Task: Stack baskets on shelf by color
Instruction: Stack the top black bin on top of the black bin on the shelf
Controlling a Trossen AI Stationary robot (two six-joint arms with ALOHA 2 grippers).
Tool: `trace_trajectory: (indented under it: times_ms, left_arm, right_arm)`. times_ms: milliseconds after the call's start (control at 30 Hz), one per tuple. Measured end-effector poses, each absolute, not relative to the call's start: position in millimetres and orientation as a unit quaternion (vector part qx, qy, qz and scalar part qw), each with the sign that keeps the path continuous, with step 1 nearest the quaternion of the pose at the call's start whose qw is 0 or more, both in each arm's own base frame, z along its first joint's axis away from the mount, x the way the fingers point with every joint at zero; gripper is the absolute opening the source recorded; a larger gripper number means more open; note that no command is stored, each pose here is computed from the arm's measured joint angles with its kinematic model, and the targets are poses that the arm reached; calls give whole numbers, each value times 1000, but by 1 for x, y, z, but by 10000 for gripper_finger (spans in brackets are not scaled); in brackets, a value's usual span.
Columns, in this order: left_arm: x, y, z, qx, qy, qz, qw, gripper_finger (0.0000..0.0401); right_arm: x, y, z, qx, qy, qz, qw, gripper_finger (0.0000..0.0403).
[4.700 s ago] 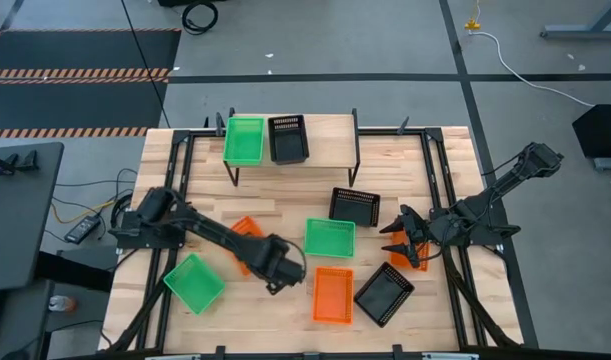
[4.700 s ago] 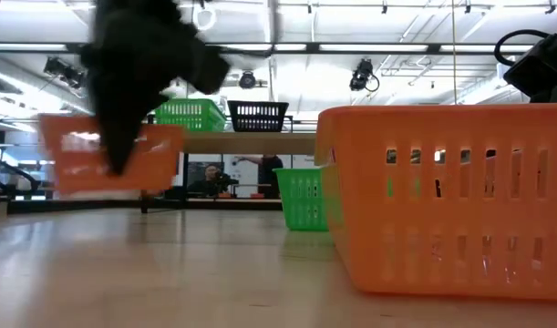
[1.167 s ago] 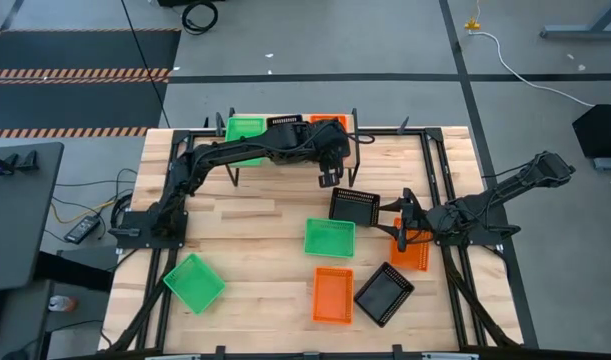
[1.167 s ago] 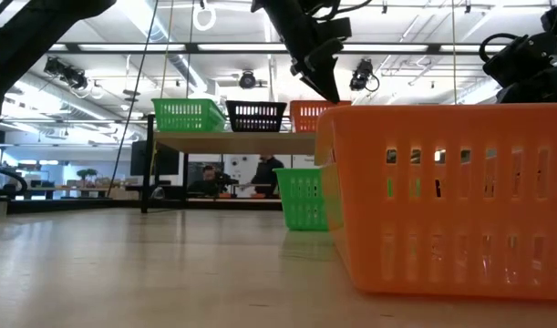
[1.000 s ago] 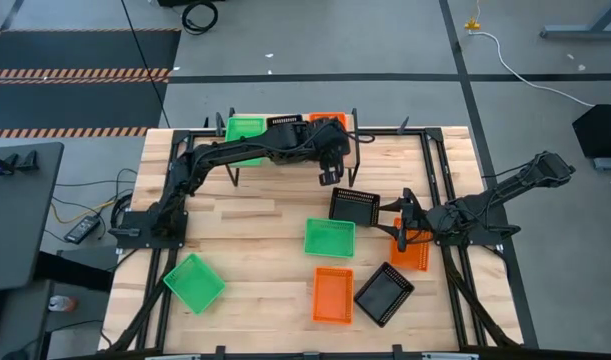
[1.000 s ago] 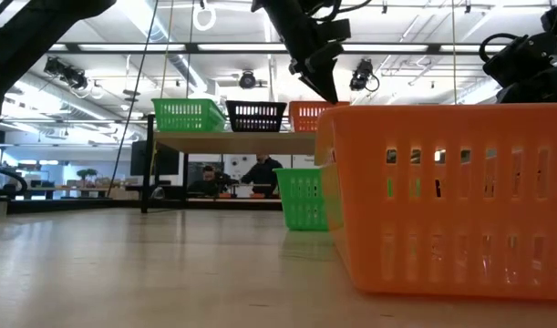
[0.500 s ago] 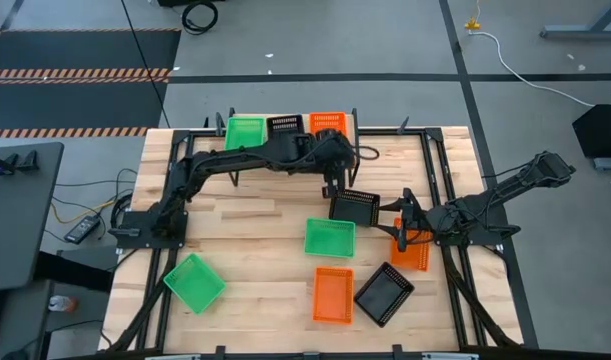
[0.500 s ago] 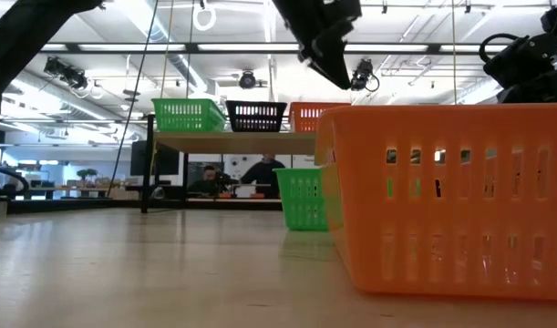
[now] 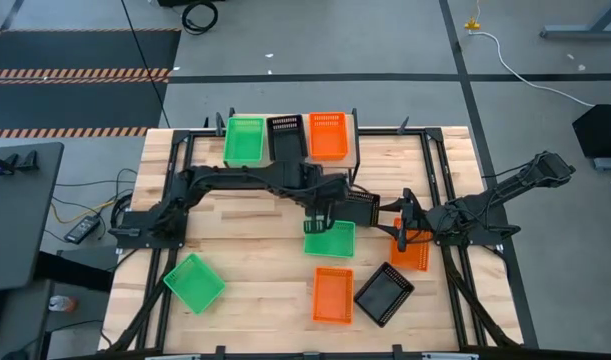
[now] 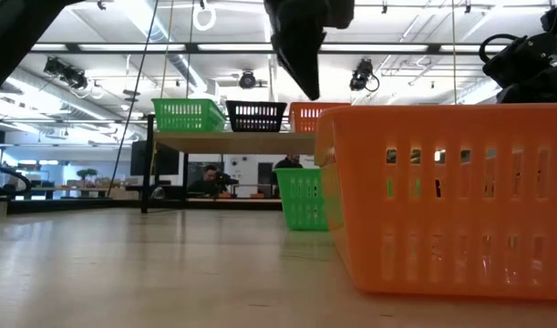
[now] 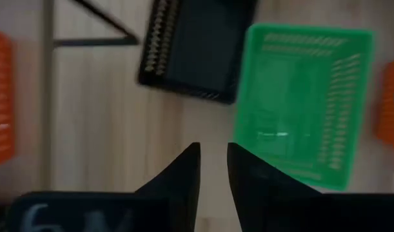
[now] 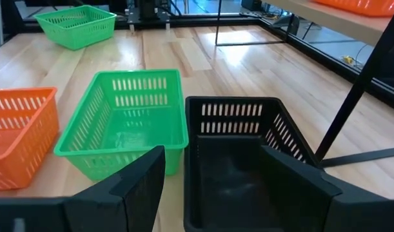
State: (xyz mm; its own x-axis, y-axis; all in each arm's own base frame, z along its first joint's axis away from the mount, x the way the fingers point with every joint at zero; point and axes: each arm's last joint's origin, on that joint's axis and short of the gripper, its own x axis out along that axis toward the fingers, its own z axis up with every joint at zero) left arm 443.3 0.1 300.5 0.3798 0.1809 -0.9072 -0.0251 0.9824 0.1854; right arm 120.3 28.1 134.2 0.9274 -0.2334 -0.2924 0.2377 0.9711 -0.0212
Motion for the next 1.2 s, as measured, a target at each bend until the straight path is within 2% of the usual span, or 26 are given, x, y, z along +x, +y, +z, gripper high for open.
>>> trace_trajectory:
  times_ms: [233,367,600,833,1000,1100,1200]
  left_arm:
    - [448,-23,307,73,515,53,852,56]
    - [446,-33,308,97,512,75,850,37]
    - [437,-46,310,81,531,77,840,14]
    - [404,-72,325,118,522,142,833,16]
    - [366,-72,295,84,456,148,873,13]
    - [330,-61,275,39,410,163,896,9]
    - [295,-55,271,-12,348,168,922,9]
  right_arm:
    - [121,28,137,7,137,-120,983,256]
    - [122,28,139,-4,127,-118,985,256]
    - [121,28,138,22,130,-120,984,256]
    - [121,29,135,17,142,-115,983,256]
    - [122,29,137,23,133,-107,985,256]
    - [123,30,140,24,124,-98,987,256]
    - [126,29,150,17,121,-101,987,256]
